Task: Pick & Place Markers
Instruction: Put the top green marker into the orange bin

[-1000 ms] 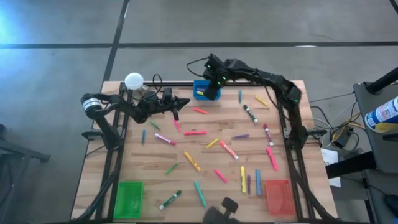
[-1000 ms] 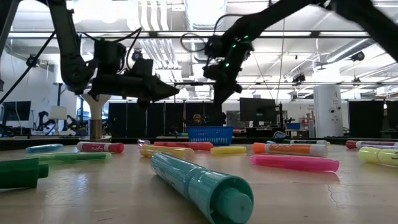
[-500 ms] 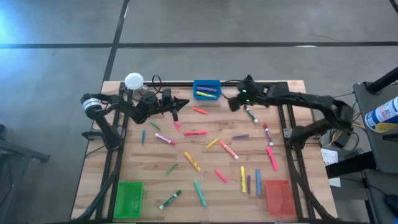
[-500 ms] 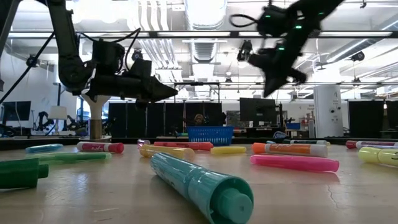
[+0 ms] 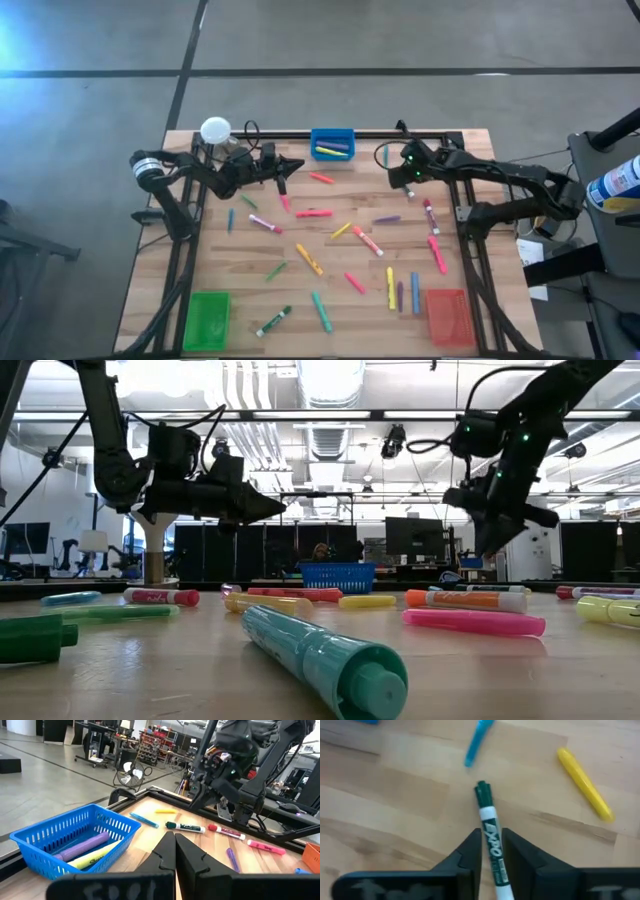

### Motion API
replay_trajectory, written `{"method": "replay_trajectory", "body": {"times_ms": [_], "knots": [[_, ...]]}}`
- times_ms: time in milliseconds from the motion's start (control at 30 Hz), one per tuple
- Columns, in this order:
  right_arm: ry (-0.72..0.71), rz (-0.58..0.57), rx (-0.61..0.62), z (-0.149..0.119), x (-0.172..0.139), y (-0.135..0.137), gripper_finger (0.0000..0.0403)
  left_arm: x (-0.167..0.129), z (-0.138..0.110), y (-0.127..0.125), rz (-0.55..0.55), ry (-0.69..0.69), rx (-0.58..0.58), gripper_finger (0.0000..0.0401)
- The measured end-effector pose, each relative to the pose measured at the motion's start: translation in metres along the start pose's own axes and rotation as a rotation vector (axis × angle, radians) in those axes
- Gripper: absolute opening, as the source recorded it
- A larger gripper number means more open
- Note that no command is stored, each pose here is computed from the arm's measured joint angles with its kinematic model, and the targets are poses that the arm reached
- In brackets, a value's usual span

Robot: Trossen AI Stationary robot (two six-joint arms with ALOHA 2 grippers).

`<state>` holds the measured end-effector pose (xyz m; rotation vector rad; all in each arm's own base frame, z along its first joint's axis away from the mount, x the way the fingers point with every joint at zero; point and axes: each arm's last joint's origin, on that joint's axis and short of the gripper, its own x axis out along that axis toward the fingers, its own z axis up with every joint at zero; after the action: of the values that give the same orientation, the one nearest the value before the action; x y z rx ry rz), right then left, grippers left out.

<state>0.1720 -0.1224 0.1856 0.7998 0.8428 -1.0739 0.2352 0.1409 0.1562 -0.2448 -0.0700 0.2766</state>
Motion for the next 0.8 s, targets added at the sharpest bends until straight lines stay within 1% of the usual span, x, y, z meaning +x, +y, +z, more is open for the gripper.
{"method": "replay_trajectory", "body": {"times_ms": [200, 333, 433, 600, 800], "knots": [[0.068, -0.043, -0.005, 0.001, 0.017, 0.001, 0.0129, 0.000, 0.000, 0.000, 0.000, 0.000, 0.000, 0.0000], [0.123, -0.079, -0.042, 0.002, 0.033, 0.004, 0.0146, 0.000, 0.000, 0.000, 0.000, 0.000, 0.000, 0.0000], [0.153, -0.100, -0.066, 0.004, 0.044, 0.008, 0.0150, 0.000, 0.000, 0.000, 0.000, 0.001, -0.001, 0.0000], [0.191, -0.127, -0.079, 0.008, 0.058, 0.014, 0.0131, 0.000, -0.001, 0.000, 0.002, 0.006, -0.002, 0.0000], [0.219, -0.127, -0.086, 0.008, 0.065, 0.017, 0.0082, 0.000, -0.003, 0.001, 0.007, 0.027, -0.010, 0.0000]]}}
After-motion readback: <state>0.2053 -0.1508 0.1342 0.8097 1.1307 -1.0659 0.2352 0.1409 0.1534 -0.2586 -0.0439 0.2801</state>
